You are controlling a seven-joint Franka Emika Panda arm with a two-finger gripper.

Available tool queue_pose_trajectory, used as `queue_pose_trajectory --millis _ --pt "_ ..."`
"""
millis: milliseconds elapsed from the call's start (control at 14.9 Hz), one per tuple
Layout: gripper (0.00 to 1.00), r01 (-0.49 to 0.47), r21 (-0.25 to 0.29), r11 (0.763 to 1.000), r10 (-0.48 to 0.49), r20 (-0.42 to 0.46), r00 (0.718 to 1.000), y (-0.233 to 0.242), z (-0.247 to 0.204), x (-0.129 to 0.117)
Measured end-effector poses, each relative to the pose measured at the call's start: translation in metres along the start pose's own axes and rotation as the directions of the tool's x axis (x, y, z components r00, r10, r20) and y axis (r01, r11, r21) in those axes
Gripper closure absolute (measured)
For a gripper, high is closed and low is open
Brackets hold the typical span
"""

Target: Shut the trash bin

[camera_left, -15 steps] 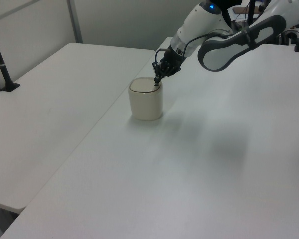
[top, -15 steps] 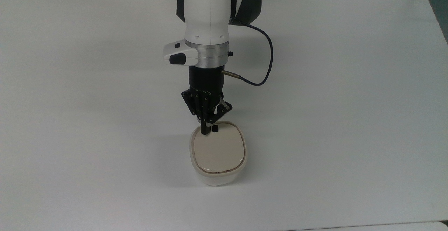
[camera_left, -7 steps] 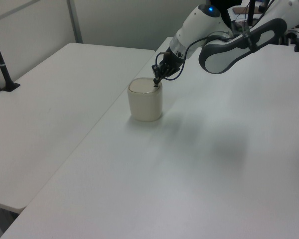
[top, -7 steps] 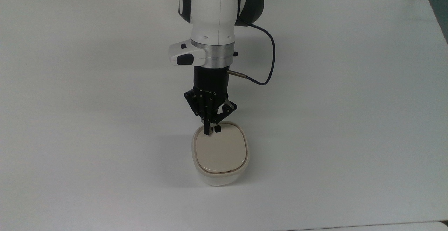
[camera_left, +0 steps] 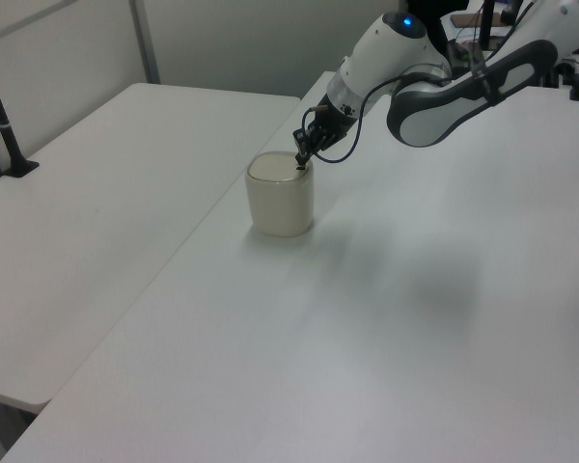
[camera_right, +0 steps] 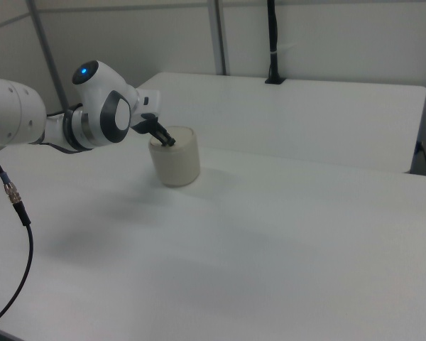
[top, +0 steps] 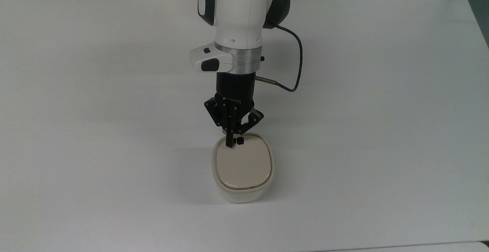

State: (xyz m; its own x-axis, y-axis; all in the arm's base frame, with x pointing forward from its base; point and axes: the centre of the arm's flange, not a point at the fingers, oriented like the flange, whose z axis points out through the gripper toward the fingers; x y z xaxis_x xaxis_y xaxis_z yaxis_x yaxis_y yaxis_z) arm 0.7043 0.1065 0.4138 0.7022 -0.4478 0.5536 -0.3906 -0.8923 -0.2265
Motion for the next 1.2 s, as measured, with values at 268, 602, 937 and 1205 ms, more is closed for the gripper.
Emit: queue_pose_trajectory --millis 268,602,937,1205 --pt "0.99 -0.052 0.01 0.999 0.052 -0.002 0.999 0.0 -0.003 0.005" --pt "0.99 -0.071 0.036 0.997 0.072 -0.01 0.997 -0.01 -0.013 0.009" --pt "0.96 -0.129 -0.068 0.989 0.133 0.066 0.989 0.013 -0.063 0.043" --pt "0.71 -0.121 -0.13 0.984 0.15 0.242 0.959 0.034 -0.165 0.061"
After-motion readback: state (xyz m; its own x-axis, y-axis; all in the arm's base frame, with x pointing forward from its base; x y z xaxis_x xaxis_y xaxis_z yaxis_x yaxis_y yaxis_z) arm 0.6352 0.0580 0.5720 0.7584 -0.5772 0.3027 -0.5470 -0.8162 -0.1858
